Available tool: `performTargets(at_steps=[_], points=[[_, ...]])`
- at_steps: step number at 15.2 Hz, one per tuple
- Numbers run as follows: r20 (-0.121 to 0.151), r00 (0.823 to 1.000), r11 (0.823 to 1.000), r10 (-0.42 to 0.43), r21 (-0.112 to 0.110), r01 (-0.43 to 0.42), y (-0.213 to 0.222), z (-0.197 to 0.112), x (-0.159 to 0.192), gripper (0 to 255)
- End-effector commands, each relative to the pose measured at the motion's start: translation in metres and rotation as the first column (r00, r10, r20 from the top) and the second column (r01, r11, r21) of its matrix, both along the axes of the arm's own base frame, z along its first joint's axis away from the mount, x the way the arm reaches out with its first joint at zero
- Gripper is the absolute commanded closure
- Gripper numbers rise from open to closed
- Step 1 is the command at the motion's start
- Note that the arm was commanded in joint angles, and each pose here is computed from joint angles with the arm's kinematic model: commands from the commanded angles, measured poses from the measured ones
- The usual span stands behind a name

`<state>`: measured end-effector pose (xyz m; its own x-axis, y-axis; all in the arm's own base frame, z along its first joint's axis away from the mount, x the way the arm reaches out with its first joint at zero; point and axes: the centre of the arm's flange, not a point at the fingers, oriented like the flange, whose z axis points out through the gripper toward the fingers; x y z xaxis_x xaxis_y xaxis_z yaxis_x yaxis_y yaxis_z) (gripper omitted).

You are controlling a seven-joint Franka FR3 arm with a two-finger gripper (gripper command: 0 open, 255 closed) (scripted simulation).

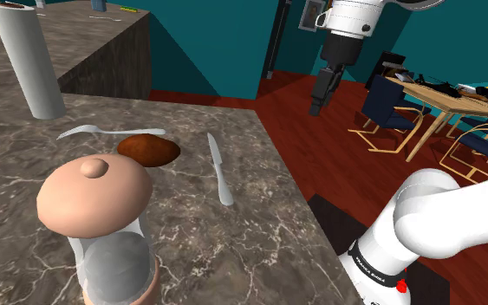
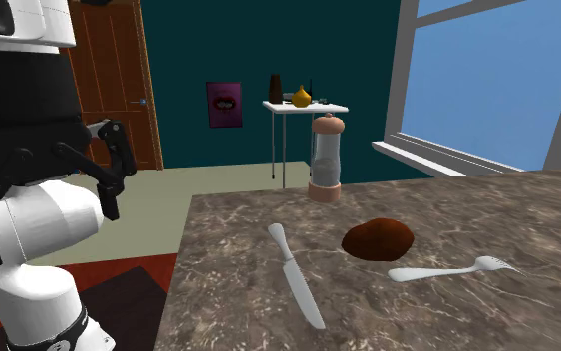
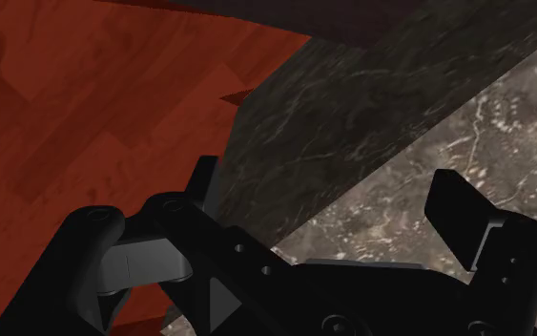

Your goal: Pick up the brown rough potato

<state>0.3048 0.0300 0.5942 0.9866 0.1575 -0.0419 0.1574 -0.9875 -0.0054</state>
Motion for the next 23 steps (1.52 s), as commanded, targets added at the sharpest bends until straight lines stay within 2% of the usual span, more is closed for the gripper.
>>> performTargets(at_steps=[1, 12, 23], points=[[0.0, 1.0, 1.0, 0.0, 0.0, 0.0, 0.0, 0.0, 0.0, 0], [0.046, 0.99, 0.988, 0.131, 0.072, -0.134, 0.108, -0.028, 0.072, 0], [0.101, 0.962, 0.954, 0.256, 0.137, -0.268, 0.227, -0.045, 0.13, 0]])
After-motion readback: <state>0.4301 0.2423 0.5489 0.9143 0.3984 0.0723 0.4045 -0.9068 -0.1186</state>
